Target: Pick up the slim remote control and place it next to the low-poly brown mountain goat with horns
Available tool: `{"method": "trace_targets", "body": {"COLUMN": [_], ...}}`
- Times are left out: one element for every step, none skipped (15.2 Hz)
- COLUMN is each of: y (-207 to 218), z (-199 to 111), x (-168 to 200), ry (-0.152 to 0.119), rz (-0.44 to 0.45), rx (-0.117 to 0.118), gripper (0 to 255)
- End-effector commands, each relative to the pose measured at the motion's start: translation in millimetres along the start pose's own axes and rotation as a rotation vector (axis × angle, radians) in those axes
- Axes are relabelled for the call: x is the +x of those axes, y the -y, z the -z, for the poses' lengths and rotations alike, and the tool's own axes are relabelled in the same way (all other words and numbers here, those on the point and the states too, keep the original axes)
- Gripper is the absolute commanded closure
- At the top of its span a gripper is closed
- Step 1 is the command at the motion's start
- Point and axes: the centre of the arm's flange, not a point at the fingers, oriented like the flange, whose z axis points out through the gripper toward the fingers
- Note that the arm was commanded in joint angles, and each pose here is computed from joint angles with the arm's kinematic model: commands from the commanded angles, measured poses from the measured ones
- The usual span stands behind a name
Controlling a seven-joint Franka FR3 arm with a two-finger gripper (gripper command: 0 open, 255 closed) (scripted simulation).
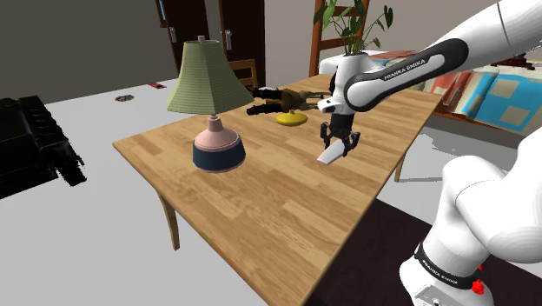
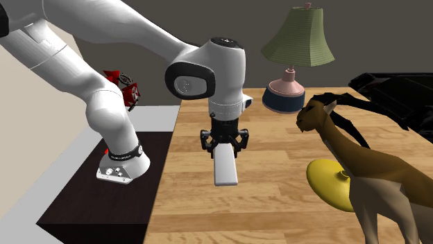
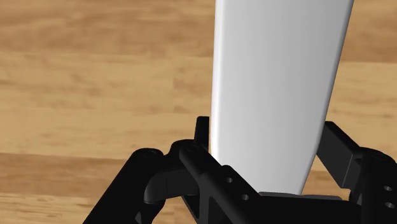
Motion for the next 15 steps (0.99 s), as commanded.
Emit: {"method": "trace_targets", "body": {"y": [0, 0, 0, 0, 0, 0, 0, 0, 0, 0, 0, 0, 0, 0, 0], "z": [-1, -1, -1, -1, -1, -1, -1, -1, -1, -1, -1, -1, 12, 25, 39], "x": [0, 0, 0, 0, 0, 0, 0, 0, 0, 0, 0, 0, 0, 0, 0], "ry": [0.0, 0.0, 0.0, 0.0, 0.0, 0.0, 0.0, 0.0, 0.0, 0.0, 0.0, 0.0, 0.0, 0.0, 0.0], "rz": [0.0, 0.0, 0.0, 0.0, 0.0, 0.0, 0.0, 0.0, 0.0, 0.0, 0.0, 0.0, 0.0, 0.0, 0.0], "rx": [-0.001, -0.001, -0.001, -0.001, -0.001, -0.001, -0.001, -0.001, -0.001, -0.001, -0.001, -0.001, -0.001, -0.001, -0.001], "gripper": [255, 255, 255, 255, 255, 255, 0, 0, 0, 0, 0, 0, 0, 0, 0]}}
